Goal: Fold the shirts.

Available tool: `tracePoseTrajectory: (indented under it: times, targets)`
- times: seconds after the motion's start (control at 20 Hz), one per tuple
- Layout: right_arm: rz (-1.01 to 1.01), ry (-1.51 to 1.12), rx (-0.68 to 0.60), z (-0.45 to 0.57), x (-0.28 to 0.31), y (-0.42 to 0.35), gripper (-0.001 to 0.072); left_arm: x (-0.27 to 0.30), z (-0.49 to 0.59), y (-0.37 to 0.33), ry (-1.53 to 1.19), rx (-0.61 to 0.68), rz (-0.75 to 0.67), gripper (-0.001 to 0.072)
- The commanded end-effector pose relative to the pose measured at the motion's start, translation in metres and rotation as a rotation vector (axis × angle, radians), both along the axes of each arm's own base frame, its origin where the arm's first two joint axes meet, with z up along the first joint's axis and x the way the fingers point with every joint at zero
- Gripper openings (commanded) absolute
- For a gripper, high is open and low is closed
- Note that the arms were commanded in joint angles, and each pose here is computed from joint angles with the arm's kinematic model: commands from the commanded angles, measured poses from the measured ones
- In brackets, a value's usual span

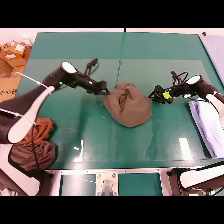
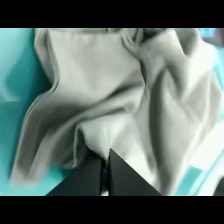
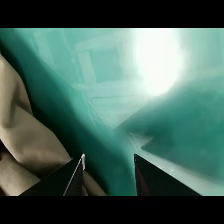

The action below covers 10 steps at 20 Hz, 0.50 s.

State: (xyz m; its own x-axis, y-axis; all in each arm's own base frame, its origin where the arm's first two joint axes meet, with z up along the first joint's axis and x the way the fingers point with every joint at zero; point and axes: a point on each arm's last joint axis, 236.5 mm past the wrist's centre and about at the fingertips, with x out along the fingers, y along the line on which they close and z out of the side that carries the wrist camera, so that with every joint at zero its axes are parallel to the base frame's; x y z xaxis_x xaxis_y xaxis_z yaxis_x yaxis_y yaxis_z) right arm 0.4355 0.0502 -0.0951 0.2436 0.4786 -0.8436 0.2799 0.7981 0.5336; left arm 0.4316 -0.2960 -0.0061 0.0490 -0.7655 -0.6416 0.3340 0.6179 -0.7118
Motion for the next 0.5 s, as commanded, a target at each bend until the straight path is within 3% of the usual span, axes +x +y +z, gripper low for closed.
tracePoseTrajectory:
  times: [0.0, 0.3, 0.4, 0.45]
  targets:
    - [-0.009, -0.044, 0.055, 0.011, 0.013, 0.016, 0.0389, 0.010, 0.013, 0.050, 0.035, -0.010, 0.002, 0.0028]
    - [0.014, -0.113, 0.183, 0.013, 0.034, 0.075, 0.0389, 0.017, -0.020, 0.104, 0.031, 0.189, 0.031, 0.0028]
    - [0.042, -0.100, 0.212, 0.006, 0.035, 0.099, 0.0385, 0.017, -0.022, 0.106, 0.029, 0.200, 0.029, 0.0028]
    - [0.062, -0.092, 0.215, 0.001, 0.035, 0.109, 0.0318, 0.017, -0.023, 0.107, 0.029, 0.204, 0.028, 0.0028]
